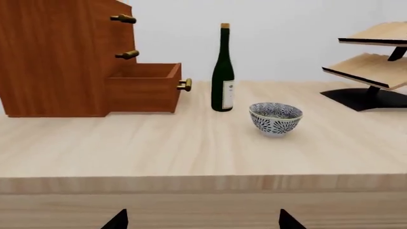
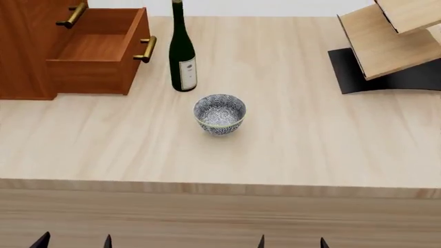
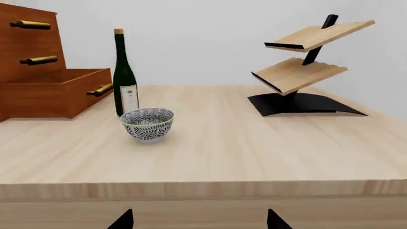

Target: Put the bowl in the bottom drawer of the cabinet.

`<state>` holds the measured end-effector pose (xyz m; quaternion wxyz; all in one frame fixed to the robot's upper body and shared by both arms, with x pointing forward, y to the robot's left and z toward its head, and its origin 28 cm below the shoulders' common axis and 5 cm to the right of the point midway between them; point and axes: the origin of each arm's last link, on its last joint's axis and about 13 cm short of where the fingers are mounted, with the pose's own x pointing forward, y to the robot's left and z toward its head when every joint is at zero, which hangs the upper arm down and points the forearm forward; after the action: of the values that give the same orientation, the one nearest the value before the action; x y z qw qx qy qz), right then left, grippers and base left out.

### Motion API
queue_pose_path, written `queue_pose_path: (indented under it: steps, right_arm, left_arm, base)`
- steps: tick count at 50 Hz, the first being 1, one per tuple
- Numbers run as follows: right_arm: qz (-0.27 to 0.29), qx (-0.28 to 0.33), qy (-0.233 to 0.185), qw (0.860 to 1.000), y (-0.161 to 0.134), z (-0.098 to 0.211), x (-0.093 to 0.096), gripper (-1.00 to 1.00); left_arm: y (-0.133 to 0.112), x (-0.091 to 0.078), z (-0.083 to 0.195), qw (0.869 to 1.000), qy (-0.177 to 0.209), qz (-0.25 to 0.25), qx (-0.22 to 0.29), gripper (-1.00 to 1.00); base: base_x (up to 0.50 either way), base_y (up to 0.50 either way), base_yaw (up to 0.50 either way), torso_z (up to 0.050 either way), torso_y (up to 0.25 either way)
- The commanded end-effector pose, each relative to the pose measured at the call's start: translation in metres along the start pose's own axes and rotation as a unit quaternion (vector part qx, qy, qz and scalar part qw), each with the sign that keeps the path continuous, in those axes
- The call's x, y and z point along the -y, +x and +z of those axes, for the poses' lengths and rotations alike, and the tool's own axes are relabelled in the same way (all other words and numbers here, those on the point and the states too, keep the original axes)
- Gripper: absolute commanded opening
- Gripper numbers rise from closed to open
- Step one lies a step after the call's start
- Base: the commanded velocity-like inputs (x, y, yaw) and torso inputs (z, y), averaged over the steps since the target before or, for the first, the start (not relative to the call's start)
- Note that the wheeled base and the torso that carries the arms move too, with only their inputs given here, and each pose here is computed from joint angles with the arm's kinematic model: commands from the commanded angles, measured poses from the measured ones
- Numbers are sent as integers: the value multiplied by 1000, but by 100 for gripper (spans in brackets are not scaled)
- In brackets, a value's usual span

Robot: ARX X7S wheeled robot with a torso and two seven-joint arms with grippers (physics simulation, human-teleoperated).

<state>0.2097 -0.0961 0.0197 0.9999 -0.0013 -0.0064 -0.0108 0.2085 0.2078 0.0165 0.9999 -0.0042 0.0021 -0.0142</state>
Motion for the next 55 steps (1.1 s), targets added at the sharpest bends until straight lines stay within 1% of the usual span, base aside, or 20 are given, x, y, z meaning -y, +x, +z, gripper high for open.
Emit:
queue_pose_path:
  steps: [1,17,18,19,21,36,53,55]
  right_arm:
    - [-4,2,-9,1000,-1,0,0,100]
    - [-3,5,-15,1000,-2,1,-1,100]
    - [-2,8,-20,1000,-3,2,-1,100]
    - [-1,14,-13,1000,-3,3,-1,100]
    - [-9,18,-39,999,-4,4,-2,100]
    - [-12,25,-43,999,-5,6,-2,100]
    - [-5,30,-42,999,-7,22,-3,100]
    - [-7,32,-52,998,-6,24,-4,100]
  left_arm:
    - [0,0,0,1000,3,-3,-1,100]
    - [-1,0,2,1000,6,-2,-2,100]
    - [-1,0,3,1000,6,-2,-1,100]
    - [-1,0,3,1000,7,-1,-1,100]
    - [-1,0,4,1000,7,0,1,100]
    - [-1,-1,5,1000,8,2,2,100]
    - [2,-3,16,1000,14,9,2,100]
    - [3,-2,18,1000,19,6,1,100]
  base:
    - [0,0,0,50,18]
    - [0,0,0,50,18]
    - [0,0,0,50,20]
    - [0,0,0,50,18]
    - [18,500,0,50,20]
    - [30,500,0,50,19]
    - [31,500,0,50,19]
    - [29,500,0,50,19]
